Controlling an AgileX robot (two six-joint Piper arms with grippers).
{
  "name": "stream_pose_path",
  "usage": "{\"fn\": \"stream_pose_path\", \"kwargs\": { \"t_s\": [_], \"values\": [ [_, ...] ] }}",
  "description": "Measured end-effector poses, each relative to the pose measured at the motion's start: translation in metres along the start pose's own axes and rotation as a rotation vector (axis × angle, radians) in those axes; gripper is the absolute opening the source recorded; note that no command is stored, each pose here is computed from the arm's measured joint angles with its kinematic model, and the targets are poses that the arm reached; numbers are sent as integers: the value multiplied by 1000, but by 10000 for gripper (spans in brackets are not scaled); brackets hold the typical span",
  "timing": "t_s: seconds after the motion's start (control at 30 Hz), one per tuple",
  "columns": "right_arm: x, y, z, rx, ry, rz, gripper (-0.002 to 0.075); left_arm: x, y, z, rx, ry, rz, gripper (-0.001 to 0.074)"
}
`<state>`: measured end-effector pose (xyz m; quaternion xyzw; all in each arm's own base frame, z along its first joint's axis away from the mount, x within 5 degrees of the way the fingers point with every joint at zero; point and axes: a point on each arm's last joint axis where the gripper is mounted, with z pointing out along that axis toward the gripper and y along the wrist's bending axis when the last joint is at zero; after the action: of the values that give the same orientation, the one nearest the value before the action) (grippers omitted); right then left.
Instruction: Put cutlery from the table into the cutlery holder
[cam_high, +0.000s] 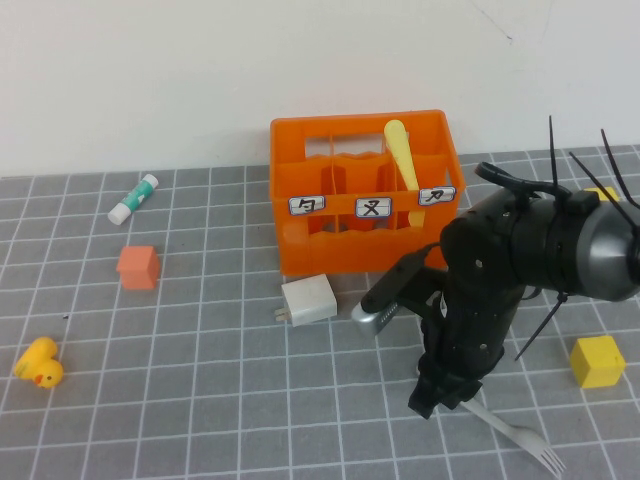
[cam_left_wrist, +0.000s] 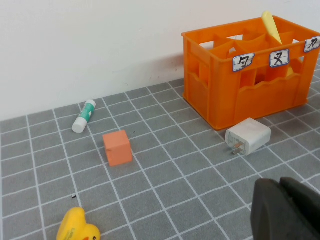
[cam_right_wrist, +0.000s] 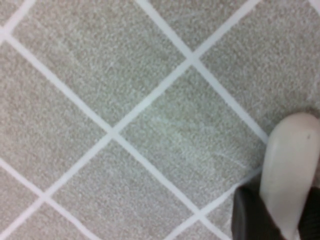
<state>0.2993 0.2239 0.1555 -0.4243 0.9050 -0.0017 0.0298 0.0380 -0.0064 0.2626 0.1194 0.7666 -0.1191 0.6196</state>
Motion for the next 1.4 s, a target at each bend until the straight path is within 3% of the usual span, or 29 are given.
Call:
{"fn": "stream_pose_path", "kwargs": {
  "t_s": [1.0,1.4],
  "values": [
    [-21,1,-34,9,-277,34,188,-1,0,0,-5,-15,15,0],
    [-48,-5,-134,59,-620,43,188,-1,1,0,-6,-16,16,0]
  ]
}}
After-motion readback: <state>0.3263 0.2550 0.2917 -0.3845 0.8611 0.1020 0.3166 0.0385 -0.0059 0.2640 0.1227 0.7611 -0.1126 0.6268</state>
